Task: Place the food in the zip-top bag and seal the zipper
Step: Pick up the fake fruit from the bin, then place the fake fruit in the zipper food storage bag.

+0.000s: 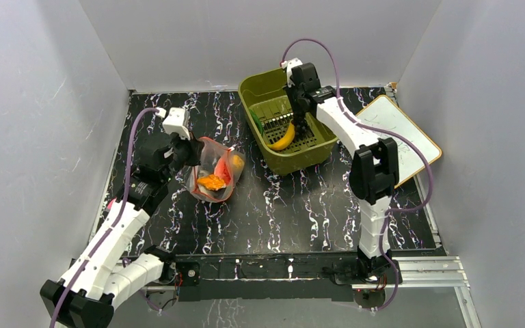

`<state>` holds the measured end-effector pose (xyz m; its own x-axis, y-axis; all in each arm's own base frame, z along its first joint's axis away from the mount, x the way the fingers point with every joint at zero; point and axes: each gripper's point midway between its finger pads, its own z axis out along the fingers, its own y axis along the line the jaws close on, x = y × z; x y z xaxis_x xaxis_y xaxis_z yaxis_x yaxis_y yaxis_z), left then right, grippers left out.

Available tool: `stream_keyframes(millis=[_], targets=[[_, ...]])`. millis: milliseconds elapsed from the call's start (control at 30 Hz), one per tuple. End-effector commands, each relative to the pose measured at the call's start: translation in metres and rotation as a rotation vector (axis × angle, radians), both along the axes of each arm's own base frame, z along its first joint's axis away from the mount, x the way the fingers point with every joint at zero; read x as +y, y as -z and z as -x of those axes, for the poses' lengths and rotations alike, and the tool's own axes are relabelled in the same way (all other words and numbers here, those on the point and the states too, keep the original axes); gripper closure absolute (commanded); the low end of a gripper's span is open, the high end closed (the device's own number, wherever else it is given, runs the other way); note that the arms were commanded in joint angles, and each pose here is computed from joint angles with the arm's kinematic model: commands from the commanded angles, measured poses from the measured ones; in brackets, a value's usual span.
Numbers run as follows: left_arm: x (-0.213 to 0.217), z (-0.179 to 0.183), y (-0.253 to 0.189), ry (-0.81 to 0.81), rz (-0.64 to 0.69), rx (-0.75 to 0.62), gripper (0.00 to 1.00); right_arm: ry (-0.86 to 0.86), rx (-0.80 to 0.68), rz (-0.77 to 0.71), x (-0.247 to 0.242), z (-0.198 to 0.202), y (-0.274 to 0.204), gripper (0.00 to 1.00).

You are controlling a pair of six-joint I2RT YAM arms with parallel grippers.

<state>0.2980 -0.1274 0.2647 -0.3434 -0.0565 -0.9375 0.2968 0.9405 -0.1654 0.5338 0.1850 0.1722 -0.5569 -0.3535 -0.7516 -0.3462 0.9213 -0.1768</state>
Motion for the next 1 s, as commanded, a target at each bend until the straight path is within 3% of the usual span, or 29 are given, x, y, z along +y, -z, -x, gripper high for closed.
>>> stream_keyframes(millis=[0,200,600,967], targets=[[-0.009,-0.006,-0.021,0.005,0.07,-0.017,1.0,-0.034,-0.184,-0.124,0.019,0.007,-0.085,1.0],[-0.005,-0.018,-0.013,-0.064,0.084,0.005,1.0,-0.09,-0.255,-0.207,0.047,0.04,-0.121,1.0],[-0.02,-0.018,-0.028,-0.033,0.189,0.029,1.0,-0.265,-0.416,-0.333,0.093,0.117,-0.222,1.0],[-0.032,-0.015,-0.045,0.007,0.276,0.022,1.0,-0.47,-0.496,-0.585,0.126,0.193,-0.285,1.0]])
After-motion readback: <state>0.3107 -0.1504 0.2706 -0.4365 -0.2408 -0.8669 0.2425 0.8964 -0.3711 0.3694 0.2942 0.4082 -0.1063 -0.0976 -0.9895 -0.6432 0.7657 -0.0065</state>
